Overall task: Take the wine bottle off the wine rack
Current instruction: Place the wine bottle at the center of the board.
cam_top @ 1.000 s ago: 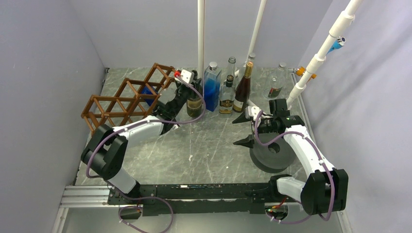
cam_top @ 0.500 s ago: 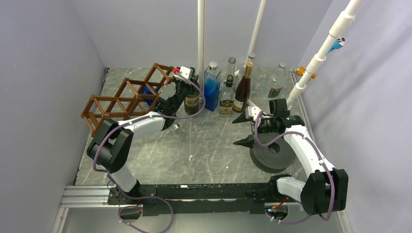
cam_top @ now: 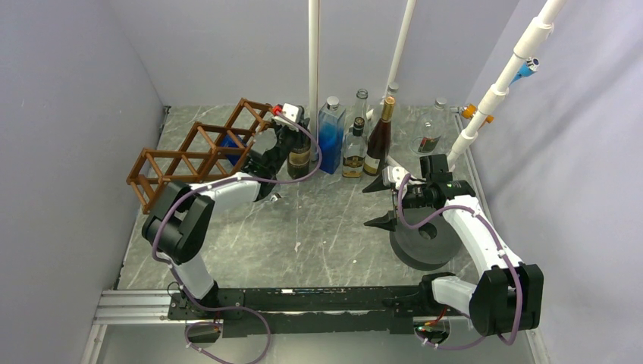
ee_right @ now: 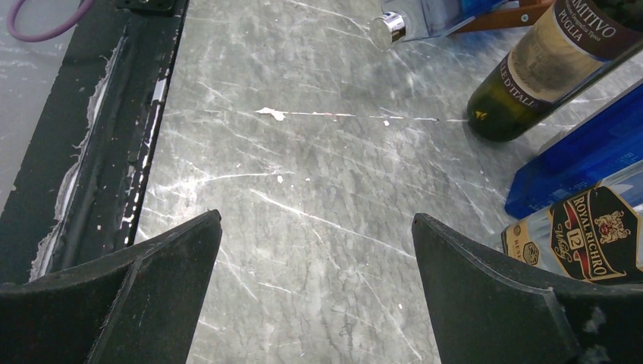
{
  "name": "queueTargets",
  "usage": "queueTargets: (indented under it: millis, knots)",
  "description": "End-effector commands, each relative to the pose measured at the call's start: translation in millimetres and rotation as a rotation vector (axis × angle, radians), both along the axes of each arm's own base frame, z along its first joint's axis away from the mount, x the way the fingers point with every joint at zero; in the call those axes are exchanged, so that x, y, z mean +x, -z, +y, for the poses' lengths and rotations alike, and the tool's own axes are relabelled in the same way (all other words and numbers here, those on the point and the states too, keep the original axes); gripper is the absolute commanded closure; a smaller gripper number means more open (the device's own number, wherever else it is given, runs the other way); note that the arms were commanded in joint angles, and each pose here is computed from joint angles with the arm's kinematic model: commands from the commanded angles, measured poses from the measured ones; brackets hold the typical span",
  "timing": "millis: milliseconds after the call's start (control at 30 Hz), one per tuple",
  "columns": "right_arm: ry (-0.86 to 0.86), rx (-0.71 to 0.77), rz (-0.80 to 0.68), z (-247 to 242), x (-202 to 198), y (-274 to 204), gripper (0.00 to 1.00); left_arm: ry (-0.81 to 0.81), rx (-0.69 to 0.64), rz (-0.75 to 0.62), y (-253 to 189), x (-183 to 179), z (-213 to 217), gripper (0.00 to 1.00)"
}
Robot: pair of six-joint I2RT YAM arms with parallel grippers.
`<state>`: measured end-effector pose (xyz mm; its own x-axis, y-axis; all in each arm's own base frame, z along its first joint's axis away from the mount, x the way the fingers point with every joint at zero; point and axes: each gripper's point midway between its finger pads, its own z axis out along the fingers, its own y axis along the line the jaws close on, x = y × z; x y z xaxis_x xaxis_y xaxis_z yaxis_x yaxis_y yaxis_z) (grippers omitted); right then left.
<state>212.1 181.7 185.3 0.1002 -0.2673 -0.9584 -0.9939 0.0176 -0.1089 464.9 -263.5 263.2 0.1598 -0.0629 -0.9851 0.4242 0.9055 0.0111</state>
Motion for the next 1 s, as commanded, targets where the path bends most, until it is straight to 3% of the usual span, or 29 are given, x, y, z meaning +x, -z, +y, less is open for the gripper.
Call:
queueTargets:
  millis: [0, 67, 133, 533, 967]
  knots:
    - [-0.017, 0.021, -0.038, 1, 0, -8, 0.01, -0.016, -0.141, -0.221, -86, -2, 7, 1.0]
    - [-0.016, 0.02, -0.039, 1, 0, -7, 0.01, -0.023, -0.141, -0.217, -84, -1, 8, 0.99]
    - [-0.018, 0.02, -0.038, 1, 0, -7, 0.01, -0.03, -0.141, -0.212, -80, -1, 10, 0.84]
    - [-0.016, 0.017, -0.036, 1, 0, -6, 0.01, -0.008, -0.167, -0.137, -62, -12, 12, 0.33]
    - [-0.014, 0.015, -0.035, 0, 0, -6, 0.01, 0.018, -0.159, -0.107, -72, -26, 15, 0.2]
